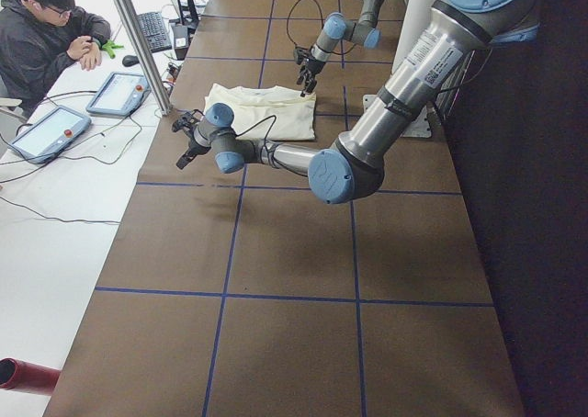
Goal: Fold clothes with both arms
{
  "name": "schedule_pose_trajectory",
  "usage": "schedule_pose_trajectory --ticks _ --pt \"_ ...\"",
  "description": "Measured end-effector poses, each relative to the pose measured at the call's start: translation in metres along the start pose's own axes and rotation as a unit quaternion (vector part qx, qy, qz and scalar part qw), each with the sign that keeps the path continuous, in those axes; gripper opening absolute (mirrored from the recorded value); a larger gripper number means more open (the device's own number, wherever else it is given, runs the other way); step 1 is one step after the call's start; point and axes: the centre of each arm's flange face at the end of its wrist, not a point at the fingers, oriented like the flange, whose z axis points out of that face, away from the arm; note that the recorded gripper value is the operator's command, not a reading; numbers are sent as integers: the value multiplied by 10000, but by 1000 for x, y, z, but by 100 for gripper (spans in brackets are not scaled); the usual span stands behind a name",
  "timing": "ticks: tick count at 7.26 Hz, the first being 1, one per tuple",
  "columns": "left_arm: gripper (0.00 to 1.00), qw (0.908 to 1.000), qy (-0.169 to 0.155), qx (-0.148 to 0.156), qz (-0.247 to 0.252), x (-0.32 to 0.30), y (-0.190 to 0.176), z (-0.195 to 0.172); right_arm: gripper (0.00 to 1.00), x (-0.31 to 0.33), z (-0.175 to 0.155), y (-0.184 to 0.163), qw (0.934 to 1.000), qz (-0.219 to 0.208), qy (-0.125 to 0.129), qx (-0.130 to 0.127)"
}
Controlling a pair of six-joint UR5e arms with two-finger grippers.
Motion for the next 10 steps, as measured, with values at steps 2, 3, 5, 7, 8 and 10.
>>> schedule_pose_trajectory --ticks 2,3,5,7,8,10 --pt "100 10000 -4 -9 -6 -1 1 0 53 -11 1 30 9984 -535 159 106" --pt "100 10000 -5 -17 -8 -2 3 0 36 -8 5 41 9974 -674 238 109" --pt "100 10000 -12 -32 -7 -4 6 1 0 -5 8 52 9965 -770 301 95" --pt "100 10000 -14 -36 -5 -4 6 1 0 -5 6 48 9967 -753 292 126" --pt "100 10000 -13 -34 -5 -4 6 1 0 -3 5 44 9968 -725 294 159" --pt "100 10000 -8 -26 -3 -3 6 0 0 1 2 38 9972 -662 285 215"
